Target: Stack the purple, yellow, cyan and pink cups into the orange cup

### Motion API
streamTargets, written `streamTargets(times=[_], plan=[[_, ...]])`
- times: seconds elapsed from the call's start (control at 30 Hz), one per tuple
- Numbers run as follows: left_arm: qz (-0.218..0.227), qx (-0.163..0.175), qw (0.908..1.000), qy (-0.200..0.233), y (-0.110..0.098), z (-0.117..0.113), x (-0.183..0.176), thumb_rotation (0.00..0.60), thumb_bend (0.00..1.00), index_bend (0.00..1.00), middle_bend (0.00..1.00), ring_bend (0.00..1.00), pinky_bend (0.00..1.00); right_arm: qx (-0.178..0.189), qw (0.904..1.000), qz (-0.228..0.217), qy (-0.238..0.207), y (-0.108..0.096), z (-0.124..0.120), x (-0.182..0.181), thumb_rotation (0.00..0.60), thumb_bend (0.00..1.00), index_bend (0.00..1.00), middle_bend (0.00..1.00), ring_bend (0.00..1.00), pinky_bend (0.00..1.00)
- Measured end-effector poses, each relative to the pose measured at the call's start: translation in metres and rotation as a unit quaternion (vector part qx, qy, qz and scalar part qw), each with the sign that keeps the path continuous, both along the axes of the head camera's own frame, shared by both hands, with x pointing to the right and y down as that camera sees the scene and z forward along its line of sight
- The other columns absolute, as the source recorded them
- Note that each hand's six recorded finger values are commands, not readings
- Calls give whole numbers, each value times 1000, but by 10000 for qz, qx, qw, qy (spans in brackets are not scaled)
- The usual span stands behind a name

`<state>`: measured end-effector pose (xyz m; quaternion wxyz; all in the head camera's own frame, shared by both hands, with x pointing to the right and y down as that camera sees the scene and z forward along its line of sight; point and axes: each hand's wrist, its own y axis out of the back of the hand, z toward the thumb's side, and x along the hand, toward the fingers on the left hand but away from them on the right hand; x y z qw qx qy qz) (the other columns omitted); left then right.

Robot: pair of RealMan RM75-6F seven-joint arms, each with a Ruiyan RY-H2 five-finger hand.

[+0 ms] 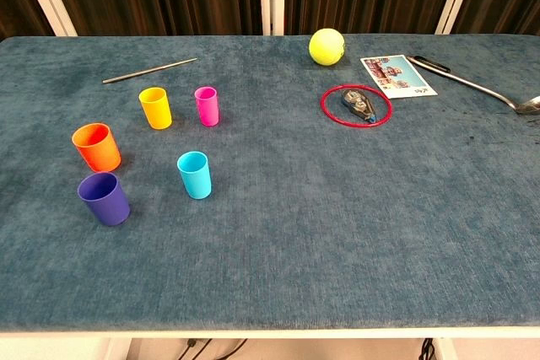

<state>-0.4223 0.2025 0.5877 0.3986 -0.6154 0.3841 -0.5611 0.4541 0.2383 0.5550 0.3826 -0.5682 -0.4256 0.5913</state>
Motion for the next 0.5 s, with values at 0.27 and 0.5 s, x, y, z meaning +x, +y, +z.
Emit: streamTargets(times=[0.27, 0.5], plan=[[-69, -45, 10000, 1, 4, 4, -1, 600, 86, 60, 19, 0, 55, -28, 10000, -44, 32, -2, 0, 2, 600, 273, 0, 0, 0, 0], [123, -22, 9999, -11, 1, 4, 10, 600, 86, 72, 28, 0, 64, 19, 10000, 17, -42, -7, -2, 8, 600, 274, 0, 0, 0, 0]])
